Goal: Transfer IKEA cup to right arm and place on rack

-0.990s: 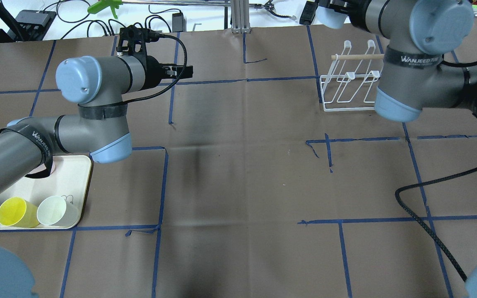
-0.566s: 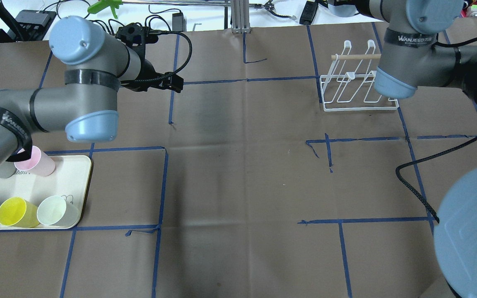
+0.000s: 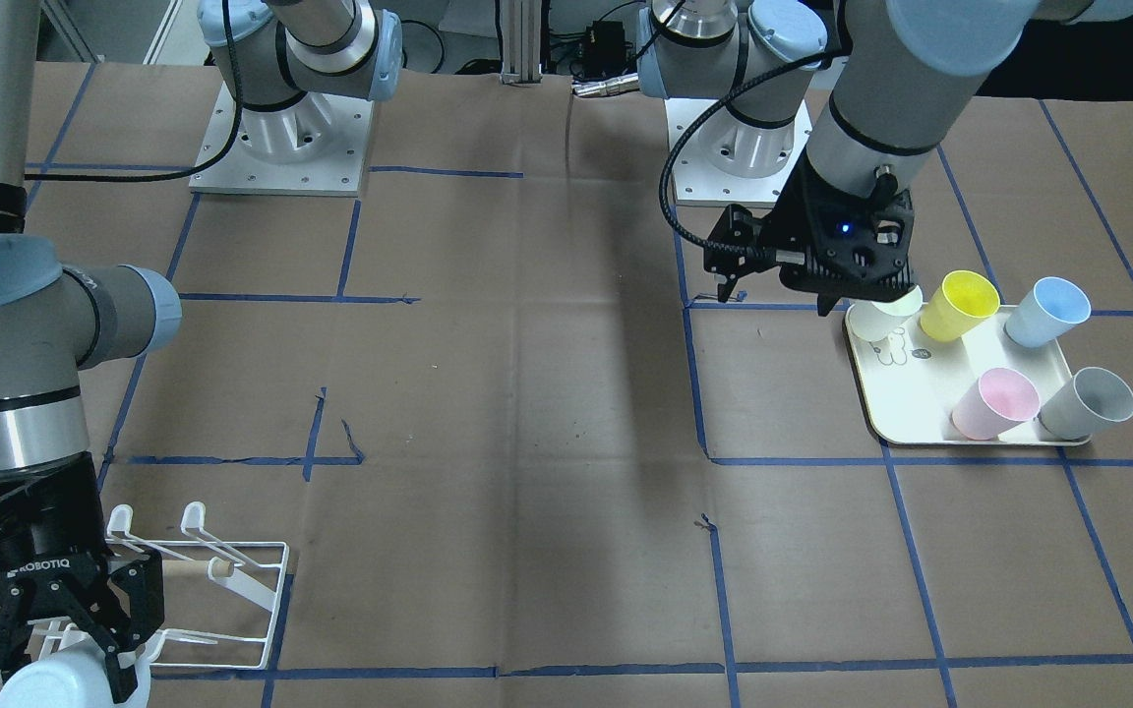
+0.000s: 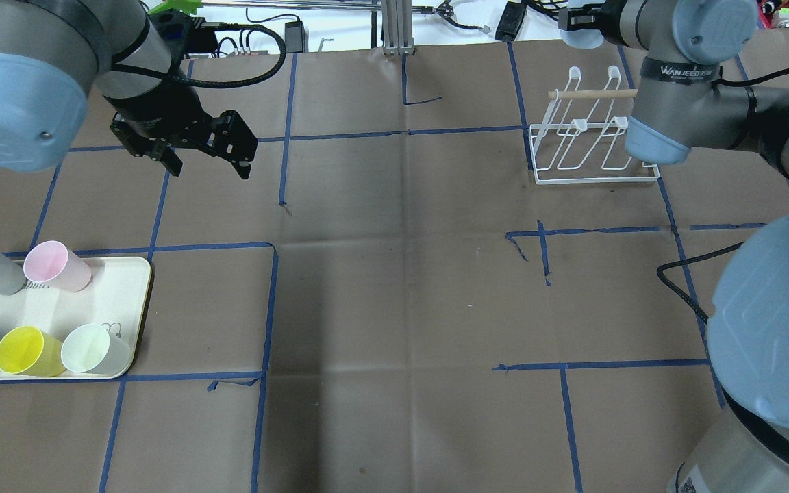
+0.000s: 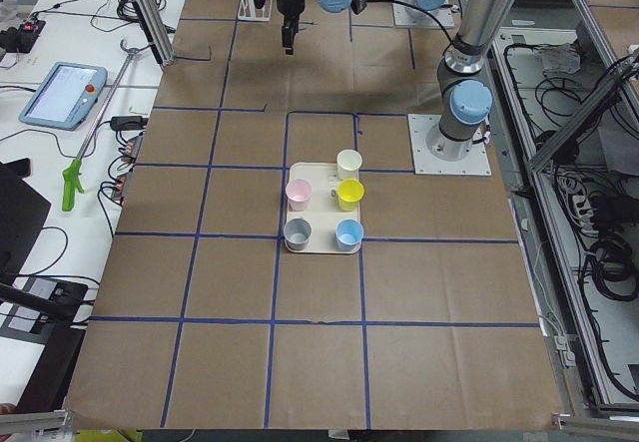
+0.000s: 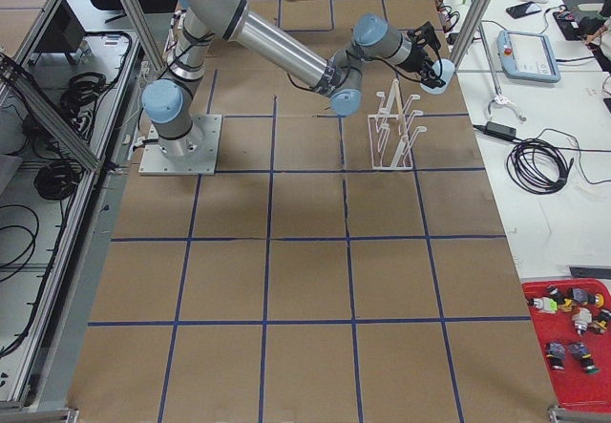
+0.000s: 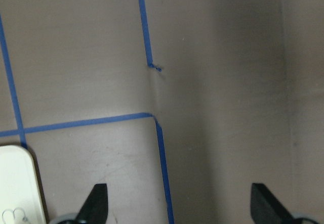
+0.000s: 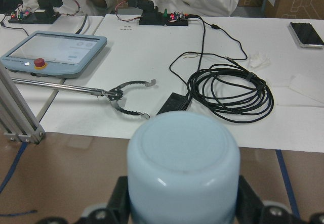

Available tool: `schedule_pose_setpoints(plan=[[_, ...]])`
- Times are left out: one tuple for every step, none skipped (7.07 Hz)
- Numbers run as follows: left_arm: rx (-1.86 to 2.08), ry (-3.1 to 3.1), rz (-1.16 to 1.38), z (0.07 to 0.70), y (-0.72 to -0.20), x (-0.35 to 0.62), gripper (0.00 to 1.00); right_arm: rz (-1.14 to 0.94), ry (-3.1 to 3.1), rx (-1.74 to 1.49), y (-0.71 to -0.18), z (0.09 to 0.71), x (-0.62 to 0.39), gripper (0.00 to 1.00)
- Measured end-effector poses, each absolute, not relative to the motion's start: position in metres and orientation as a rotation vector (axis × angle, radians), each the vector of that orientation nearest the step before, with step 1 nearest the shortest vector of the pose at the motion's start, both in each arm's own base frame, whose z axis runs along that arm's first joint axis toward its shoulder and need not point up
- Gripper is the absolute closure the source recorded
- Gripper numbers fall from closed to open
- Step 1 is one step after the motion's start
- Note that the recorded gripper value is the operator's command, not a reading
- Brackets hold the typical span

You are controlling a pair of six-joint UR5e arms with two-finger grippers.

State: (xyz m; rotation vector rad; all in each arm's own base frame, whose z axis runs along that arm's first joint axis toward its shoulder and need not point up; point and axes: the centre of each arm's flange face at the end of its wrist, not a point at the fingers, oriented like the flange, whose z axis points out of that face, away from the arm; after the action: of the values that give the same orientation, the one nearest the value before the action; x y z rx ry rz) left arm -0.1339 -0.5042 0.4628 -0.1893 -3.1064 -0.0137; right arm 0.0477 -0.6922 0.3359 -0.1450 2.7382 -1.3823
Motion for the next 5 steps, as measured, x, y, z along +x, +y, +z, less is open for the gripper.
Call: schedule_pose_setpoints(plan=[[-0.189, -3.108, -0.032, 0.472, -0.489, -0.134, 0.01, -1.367, 2.745, -0.141, -0.692, 0.33, 0.046, 0.72], [-0.19, -3.108, -0.035, 0.477, -0.48, -0.134, 0.01, -1.348, 2.752, -0.137, -0.688, 0.323, 0.047, 0.72], [-0.194, -3.108, -0.039, 0.479, -0.476, -0.134, 0.01, -1.33, 2.758, -0.135, -0.684, 0.316, 0.048, 0.72], [-0.199, -3.108, -0.054, 0.476, -0.471, -0.133, 0.01, -1.311, 2.764, -0.134, -0.68, 0.31, 0.05, 0.72], [-0.2, -3.106, -0.077, 0.468, -0.46, -0.129, 0.01, -1.291, 2.77, -0.131, -0.677, 0.303, 0.051, 0.65]])
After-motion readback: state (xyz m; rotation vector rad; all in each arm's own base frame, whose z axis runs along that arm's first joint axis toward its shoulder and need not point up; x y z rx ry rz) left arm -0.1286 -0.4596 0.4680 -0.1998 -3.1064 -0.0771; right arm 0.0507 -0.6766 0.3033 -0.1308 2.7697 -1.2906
